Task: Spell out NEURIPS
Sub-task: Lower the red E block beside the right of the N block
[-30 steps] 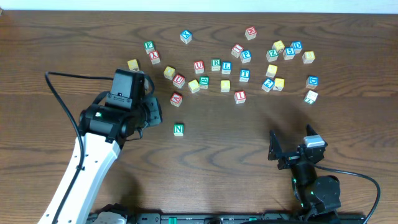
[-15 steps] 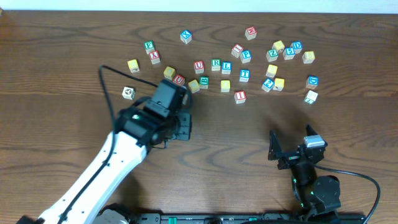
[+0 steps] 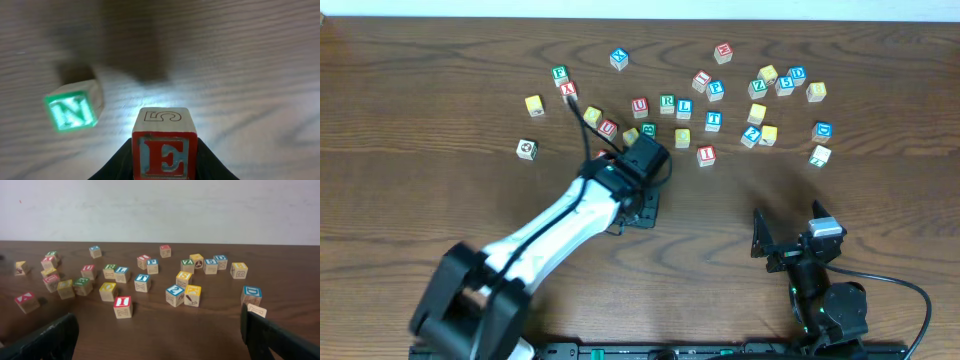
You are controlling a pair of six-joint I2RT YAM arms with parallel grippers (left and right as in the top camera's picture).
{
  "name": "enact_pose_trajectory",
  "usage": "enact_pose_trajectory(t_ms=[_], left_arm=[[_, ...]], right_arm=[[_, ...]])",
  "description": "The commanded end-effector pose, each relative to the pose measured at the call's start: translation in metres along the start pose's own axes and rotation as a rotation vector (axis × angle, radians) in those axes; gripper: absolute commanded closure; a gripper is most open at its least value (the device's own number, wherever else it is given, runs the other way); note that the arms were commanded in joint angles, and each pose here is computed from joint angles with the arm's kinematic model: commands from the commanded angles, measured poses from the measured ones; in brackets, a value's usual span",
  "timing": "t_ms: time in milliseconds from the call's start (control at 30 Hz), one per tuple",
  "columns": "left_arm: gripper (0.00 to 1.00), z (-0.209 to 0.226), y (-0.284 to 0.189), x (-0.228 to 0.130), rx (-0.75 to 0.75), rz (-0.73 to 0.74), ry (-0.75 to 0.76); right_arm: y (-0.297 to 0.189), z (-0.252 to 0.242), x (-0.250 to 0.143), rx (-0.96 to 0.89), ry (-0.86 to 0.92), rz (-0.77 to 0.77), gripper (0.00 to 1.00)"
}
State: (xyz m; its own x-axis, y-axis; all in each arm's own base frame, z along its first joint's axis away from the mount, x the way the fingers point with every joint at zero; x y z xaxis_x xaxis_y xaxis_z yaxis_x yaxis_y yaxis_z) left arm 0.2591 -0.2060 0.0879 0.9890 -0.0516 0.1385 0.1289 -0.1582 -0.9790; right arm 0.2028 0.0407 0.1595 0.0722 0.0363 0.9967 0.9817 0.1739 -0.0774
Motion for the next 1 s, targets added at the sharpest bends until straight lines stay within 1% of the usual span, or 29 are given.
enact_pose_trajectory(t_ms=[0, 133, 300, 400, 967], left_arm=[[0.92, 0.001, 0.015, 0.003, 0.03, 0.011, -0.05], [0.92, 0.001, 0.023, 0.006, 0.037, 0.005, -0.054], [0.92, 0.01, 0.023, 0.013, 0.108, -0.049, -0.086], [0.92, 0.013, 0.022, 0.015, 0.126, -0.066, -0.09], [0.92, 0.016, 0.022, 0.013, 0.15, -0.072, -0.152]], right_arm=[[0.0, -0.001, -0.001, -0.006, -0.005, 0.003, 0.01], [0.0, -0.001, -0.001, -0.006, -0.005, 0.003, 0.01], [0.0, -0.001, -0.001, -0.006, -0.005, 0.003, 0.01], [0.0, -0.001, -0.001, -0.006, -0.005, 0.003, 0.01], [0.0, -0.001, -0.001, -0.006, -0.005, 0.003, 0.01]])
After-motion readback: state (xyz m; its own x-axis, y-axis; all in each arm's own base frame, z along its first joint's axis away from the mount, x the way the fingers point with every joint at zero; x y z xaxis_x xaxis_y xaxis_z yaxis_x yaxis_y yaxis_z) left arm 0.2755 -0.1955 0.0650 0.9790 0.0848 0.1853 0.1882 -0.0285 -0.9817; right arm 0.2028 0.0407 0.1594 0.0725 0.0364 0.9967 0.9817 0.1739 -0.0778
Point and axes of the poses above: each gripper's point midway between its finger pads, its own y axis out along the fingers, its own z axis along the line the jaws close on, x = y × z, the point moved 4 cm from there along -y, back along the fingers, and after that the axes turned 6 degrees about -y, right-handed, at the moved point
